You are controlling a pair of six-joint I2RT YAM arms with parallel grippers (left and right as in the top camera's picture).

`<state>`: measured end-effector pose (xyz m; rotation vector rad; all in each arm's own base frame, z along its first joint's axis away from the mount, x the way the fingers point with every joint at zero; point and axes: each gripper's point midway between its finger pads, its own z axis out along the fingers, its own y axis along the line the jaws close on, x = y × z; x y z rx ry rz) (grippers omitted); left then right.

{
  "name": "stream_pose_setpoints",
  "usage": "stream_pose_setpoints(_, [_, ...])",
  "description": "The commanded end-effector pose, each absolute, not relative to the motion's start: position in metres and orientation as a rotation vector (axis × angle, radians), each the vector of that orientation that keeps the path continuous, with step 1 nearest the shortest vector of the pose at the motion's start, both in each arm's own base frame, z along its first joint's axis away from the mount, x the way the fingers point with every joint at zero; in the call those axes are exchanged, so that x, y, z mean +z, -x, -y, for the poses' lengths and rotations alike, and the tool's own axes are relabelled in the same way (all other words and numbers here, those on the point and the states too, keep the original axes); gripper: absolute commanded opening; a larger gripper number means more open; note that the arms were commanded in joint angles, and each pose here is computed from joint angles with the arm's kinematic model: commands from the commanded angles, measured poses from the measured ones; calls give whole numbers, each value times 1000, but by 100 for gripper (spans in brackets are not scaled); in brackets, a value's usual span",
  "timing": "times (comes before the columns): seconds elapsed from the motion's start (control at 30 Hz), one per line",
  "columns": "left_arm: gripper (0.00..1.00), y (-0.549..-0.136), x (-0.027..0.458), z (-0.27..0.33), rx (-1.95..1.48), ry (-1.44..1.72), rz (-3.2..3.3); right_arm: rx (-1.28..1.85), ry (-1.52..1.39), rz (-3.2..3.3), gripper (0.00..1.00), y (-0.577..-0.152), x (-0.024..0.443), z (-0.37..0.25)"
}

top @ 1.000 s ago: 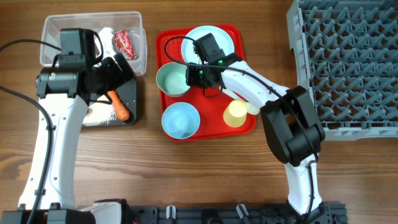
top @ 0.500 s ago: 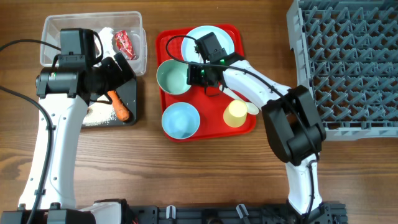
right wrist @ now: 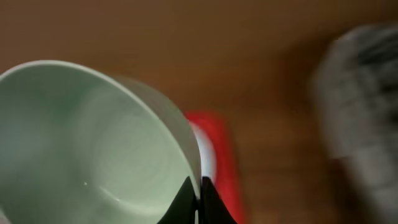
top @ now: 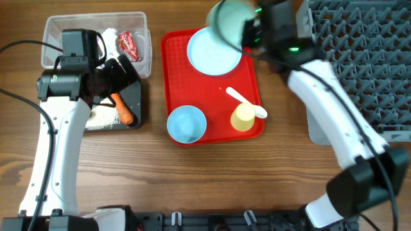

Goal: Sort waste into correct bins and load items into the dishwasher rack
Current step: 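Grasp the rim of the mint bowl with the right gripper, then lift the mint bowl and carry it to the dish rack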

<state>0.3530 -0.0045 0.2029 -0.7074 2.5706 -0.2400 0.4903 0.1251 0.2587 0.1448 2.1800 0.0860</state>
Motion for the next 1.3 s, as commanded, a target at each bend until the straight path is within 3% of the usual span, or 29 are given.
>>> stream_pose_setpoints(0.0, [100, -356, 206, 4, -225, 711, -2557, -450, -253, -2025, 4, -504, 285, -28])
stream_pose_setpoints(0.33, [100, -356, 206, 4, -225, 712, -2558, -785, -210, -1936, 4, -543, 281, 73])
stream_pose_setpoints(0.77, [100, -356, 206, 4, -225, 712, -2558, -1299, 148, -1820, 4, -588, 261, 108])
stream_pose_setpoints(1.07, [100, -356, 206, 4, -225, 712, -2558, -1362, 143, -1844, 4, -583, 259, 144])
stream_pose_setpoints(1.27, [100, -356, 206, 4, -225, 712, -2558, -1273, 293, -1946, 4, -587, 227, 157])
